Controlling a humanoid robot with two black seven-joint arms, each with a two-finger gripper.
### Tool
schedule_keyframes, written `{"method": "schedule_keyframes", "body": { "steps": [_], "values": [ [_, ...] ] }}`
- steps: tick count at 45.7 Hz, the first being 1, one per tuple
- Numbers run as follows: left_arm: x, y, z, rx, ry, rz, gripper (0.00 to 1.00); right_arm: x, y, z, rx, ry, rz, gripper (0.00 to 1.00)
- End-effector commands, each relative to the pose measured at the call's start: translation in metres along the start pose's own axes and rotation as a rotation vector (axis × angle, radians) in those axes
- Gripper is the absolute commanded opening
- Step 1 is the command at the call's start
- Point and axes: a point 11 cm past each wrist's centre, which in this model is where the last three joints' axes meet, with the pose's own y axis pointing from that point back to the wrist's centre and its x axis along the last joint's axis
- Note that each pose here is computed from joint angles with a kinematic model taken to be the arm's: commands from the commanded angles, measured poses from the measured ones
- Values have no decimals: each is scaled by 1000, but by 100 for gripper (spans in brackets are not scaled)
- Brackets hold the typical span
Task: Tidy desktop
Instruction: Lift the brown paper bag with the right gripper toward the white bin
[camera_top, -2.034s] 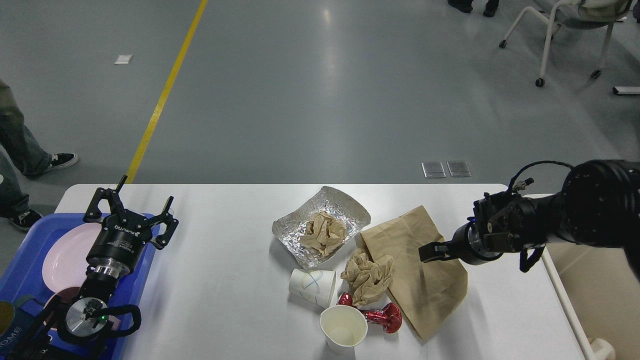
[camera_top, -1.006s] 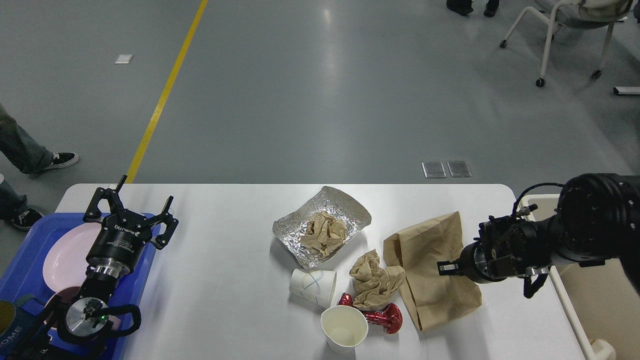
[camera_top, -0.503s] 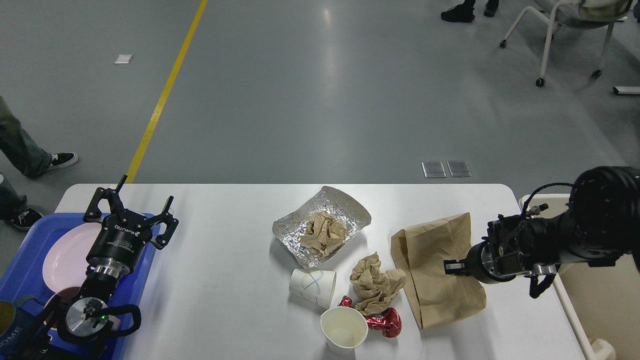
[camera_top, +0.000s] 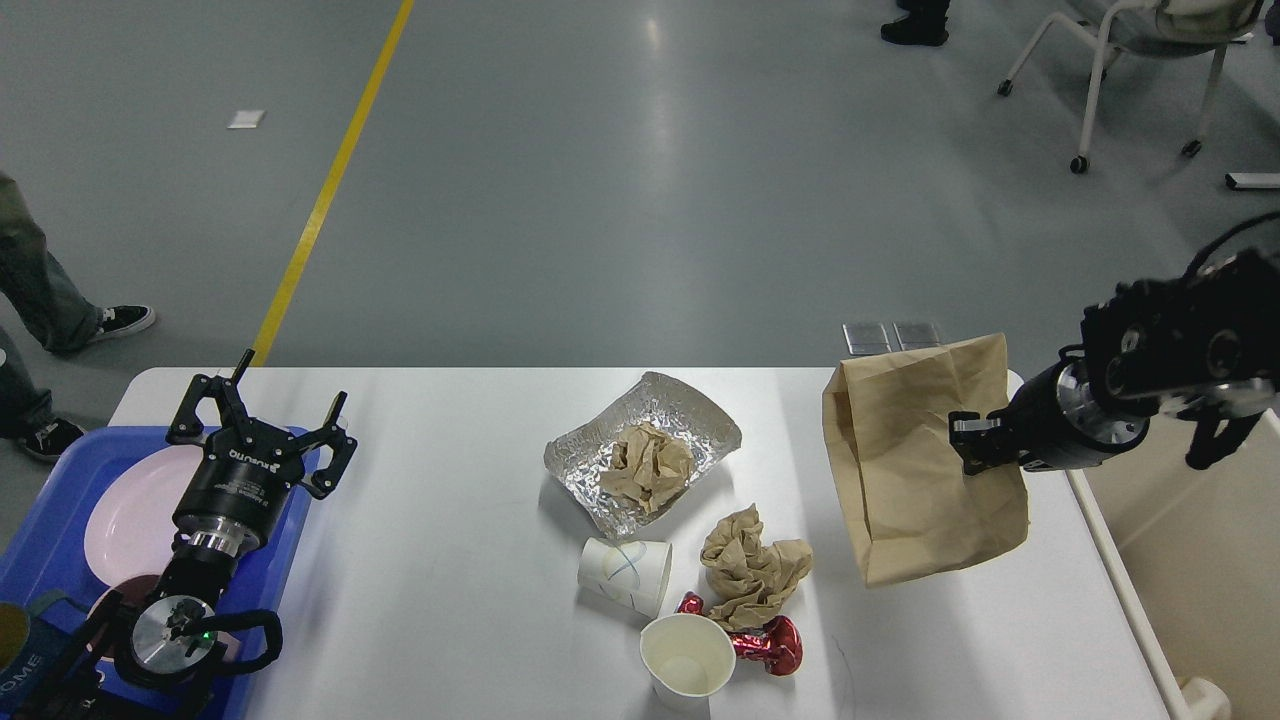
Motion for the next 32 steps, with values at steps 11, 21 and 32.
{"method": "schedule_keyframes", "body": {
  "steps": [11, 21, 32],
  "values": [
    [0, 0, 0, 0, 0, 0, 96, -11, 90, -30, -56, -24, -13, 0],
    [0, 0, 0, 0, 0, 0, 96, -8, 93, -21, -58, -66, 2, 0],
    [0, 0, 0, 0, 0, 0, 96, 9, 101, 34, -100, -226, 76, 0]
  ]
}}
